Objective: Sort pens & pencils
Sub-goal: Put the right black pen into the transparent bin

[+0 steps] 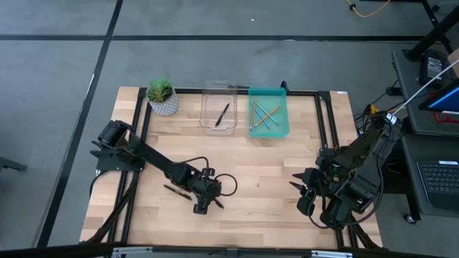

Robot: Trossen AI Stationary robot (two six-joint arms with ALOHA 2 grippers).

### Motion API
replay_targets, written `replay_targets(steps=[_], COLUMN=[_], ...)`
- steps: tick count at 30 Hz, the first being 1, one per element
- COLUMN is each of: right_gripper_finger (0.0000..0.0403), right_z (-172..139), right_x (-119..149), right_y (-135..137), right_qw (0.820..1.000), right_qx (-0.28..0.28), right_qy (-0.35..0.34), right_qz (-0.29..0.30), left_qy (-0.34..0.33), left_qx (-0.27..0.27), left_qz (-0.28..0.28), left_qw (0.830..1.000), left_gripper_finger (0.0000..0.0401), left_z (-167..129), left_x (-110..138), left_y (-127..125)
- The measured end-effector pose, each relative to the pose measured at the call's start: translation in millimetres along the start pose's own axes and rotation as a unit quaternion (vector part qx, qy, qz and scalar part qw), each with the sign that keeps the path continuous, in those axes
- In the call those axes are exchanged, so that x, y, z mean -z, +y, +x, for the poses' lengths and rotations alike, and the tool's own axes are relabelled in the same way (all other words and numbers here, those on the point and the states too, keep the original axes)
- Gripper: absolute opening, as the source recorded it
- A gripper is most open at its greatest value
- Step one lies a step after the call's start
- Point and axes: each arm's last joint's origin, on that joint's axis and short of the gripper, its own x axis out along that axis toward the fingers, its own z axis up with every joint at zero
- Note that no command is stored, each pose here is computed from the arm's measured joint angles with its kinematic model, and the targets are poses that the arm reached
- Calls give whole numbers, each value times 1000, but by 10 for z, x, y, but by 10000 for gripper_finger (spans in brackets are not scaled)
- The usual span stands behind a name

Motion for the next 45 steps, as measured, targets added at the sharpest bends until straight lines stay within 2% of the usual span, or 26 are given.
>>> replay_targets(steps=[6, 13, 20, 24, 27, 30, 38, 42, 45], right_gripper_finger=[127, 127, 127, 127, 127, 127, 127, 127, 127], right_z=[0, 0, 0, 0, 0, 0, 0, 0, 0], right_x=[0, 0, -1, -1, -1, -1, -1, -1, -1], right_y=[0, 0, -2, -2, -2, -2, -2, -2, -2], right_qw=[1000, 1000, 1000, 1000, 1000, 1000, 1000, 1000, 1000], right_qx=[0, 0, 0, 0, 0, 0, 0, 0, 0], right_qy=[0, 0, 0, 0, 0, 0, 0, 0, 0], right_qz=[0, 0, 0, 0, 0, -2, -2, -2, -2], left_qy=[7, 25, 30, 37, 46, 48, 48, 39, 4], left_qx=[2, -4, -17, -21, -23, -26, -26, -27, -36], left_qz=[16, 17, 18, 35, 41, 24, 13, 11, 17], left_qw=[1000, 1000, 999, 998, 998, 998, 998, 999, 999], left_gripper_finger=[157, 157, 152, 119, 69, 20, 17, 17, 17], left_z=[-4, 164, 213, 217, 247, 253, 232, 105, -122], left_x=[25, 69, 85, 102, 120, 125, 95, -12, -166], left_y=[-42, -24, -22, -17, -6, 0, 6, -5, -1])
